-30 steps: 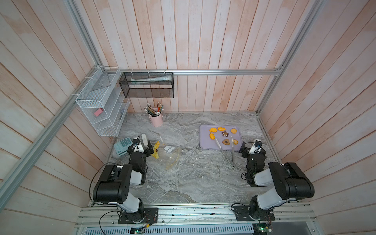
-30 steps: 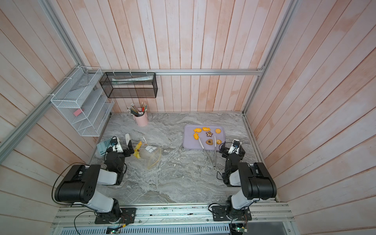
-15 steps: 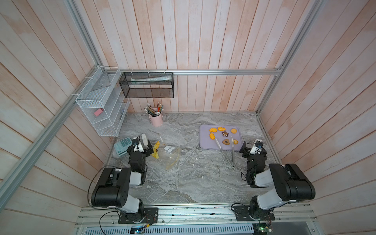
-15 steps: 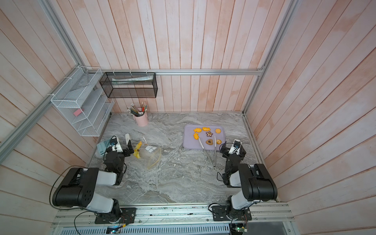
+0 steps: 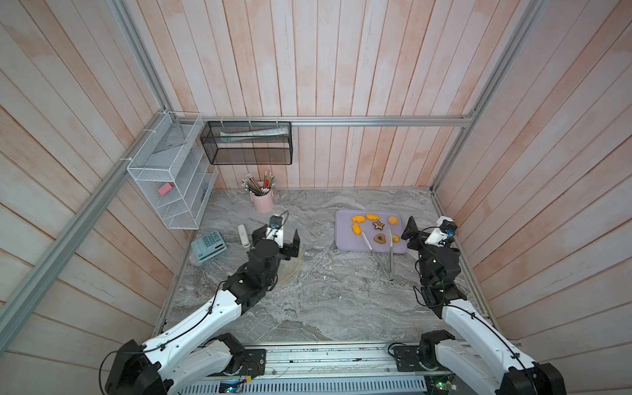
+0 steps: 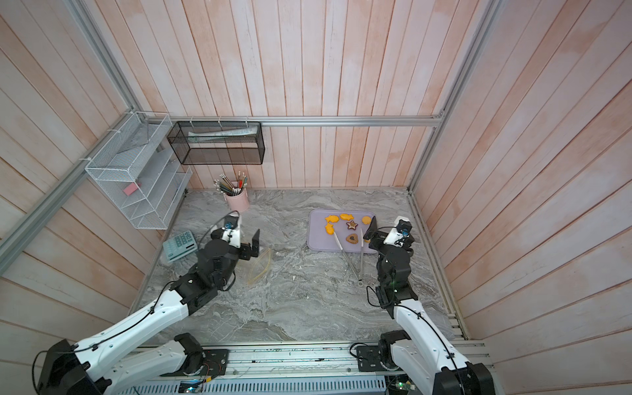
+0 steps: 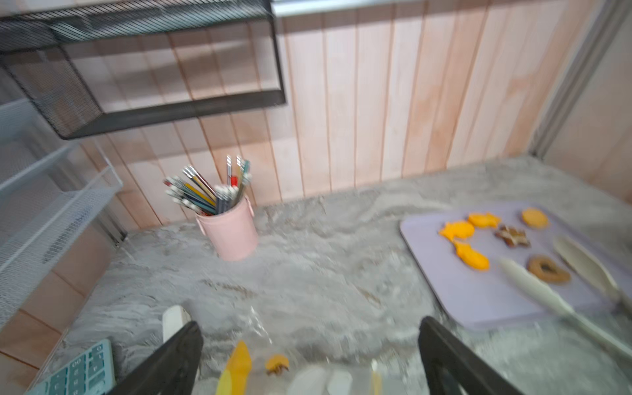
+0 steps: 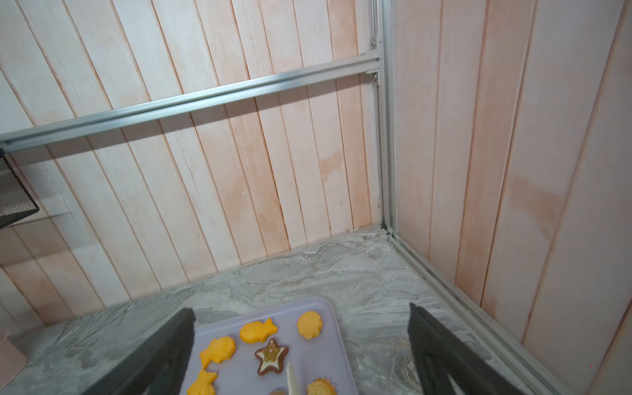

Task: Put the cookies into a resealable bag to prevent moisture
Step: Pick up the ziploc bag from the center of the board.

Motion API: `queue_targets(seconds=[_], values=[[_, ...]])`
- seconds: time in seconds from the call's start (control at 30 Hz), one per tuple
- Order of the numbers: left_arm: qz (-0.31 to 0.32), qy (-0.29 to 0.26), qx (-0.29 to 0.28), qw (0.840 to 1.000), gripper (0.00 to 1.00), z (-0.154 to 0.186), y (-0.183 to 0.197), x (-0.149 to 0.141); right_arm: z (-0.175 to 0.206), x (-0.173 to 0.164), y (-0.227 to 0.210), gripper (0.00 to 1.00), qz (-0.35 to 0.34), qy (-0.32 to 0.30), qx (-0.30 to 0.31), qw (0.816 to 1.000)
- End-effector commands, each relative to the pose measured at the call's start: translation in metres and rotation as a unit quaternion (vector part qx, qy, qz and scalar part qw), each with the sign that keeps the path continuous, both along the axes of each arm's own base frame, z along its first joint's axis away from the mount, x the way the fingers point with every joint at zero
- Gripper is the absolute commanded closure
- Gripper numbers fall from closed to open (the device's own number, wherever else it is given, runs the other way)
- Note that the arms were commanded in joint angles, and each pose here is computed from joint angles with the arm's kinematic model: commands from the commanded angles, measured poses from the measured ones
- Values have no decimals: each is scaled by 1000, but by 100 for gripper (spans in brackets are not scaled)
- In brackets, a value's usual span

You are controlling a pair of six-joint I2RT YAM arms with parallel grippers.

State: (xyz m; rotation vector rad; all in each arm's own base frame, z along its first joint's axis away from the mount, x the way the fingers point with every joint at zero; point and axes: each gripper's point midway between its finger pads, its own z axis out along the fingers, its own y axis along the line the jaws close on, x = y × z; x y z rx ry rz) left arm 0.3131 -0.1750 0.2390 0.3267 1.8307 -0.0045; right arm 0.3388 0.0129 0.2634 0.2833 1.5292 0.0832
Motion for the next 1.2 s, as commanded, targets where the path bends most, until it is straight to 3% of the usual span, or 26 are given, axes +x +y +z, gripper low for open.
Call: queue_targets(seconds=[0.0,0.23,0.4,0.53,0.77,0.83,1.17], values=[[57,67,138,987,0,-51,12,-23,-51,-7,13,2,35,119,30,992],[110,129,220,961,0,-102,20,-30,-65,-12,25,2,65,152,48,985],[136,163,232,949,0,-125,36,-27,-65,-13,25,2,67,150,45,985],[122,182,207,953,0,-140,34,-13,-62,-13,25,2,66,142,43,987],[119,179,174,961,2,-138,34,10,-57,-13,23,2,63,132,41,988],[120,189,177,958,9,-140,36,12,-55,-13,23,2,64,129,40,989],[107,214,115,964,90,-135,36,27,-61,-10,34,2,92,160,29,982]])
